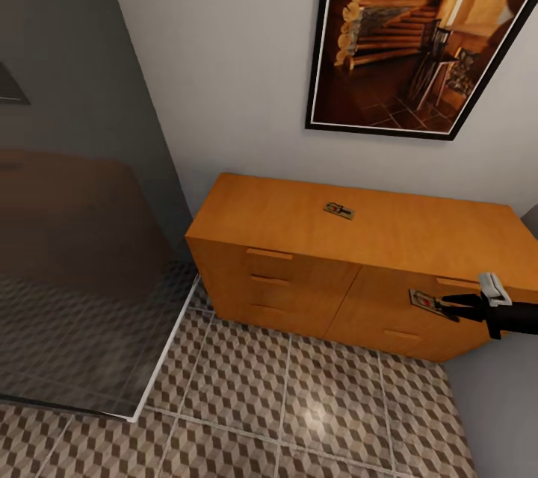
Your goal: Take the four mousetraps from the cabinet in the bathroom and place them on the bathroom floor. Make sure all four end up on the same floor surface, and ensure that at least two of them are either under or directly next to the same bathroom sink.
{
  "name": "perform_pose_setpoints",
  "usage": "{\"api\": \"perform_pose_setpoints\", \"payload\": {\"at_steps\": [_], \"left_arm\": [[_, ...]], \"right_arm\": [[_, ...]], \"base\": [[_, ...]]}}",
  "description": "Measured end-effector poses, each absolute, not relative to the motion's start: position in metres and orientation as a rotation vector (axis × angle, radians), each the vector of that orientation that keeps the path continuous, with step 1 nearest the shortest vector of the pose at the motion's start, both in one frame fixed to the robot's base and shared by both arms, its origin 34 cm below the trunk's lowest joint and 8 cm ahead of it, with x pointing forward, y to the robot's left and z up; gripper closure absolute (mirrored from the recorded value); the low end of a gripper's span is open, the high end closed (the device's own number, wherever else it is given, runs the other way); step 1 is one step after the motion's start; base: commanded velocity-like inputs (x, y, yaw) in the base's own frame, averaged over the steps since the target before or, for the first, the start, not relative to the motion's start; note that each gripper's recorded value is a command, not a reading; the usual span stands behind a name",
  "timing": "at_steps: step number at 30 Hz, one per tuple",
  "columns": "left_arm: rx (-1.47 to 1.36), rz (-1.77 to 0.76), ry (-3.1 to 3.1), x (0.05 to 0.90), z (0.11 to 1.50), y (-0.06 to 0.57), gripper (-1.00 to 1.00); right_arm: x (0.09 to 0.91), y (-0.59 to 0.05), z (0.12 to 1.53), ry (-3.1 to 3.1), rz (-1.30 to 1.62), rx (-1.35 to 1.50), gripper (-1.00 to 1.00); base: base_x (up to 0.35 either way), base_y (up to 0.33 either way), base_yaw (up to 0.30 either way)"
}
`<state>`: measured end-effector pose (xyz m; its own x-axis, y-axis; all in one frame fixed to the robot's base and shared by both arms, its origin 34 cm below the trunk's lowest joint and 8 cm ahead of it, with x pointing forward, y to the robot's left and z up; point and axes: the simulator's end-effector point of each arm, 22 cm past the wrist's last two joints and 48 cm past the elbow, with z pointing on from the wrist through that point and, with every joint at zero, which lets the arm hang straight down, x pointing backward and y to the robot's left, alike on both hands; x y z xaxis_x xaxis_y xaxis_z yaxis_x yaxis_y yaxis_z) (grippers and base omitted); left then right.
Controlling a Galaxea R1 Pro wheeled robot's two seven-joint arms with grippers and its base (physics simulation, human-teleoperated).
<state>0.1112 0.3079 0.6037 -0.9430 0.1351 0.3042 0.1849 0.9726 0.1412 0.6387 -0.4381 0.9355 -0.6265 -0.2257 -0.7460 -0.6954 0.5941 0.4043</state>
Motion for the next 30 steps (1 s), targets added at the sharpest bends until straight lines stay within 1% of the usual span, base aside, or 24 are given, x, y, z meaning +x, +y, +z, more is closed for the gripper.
{"api": "perform_pose_setpoints", "payload": {"at_steps": [7,16,24,30], "left_arm": [[-0.235,-0.234,-2.830,0.112,0.603,0.304,-1.00],[-0.233,-0.196,-2.888,0.124,0.599,0.283,-1.00],[-0.233,-0.187,-2.956,0.138,0.595,0.278,-1.00],[-0.232,-0.179,-2.980,0.147,0.594,0.274,-1.00]], "right_arm": [[0.640,-0.419,0.928,2.153,0.966,-0.737,1.00],[0.634,-0.368,0.899,2.140,1.052,-0.802,1.00],[0.588,-0.314,0.842,2.197,1.166,-0.936,1.00],[0.551,-0.278,0.793,2.273,1.188,-1.004,1.00]], "base": [[0.000,0.000,0.000],[0.000,0.000,0.000],[0.000,0.000,0.000],[0.000,0.000,0.000]]}}
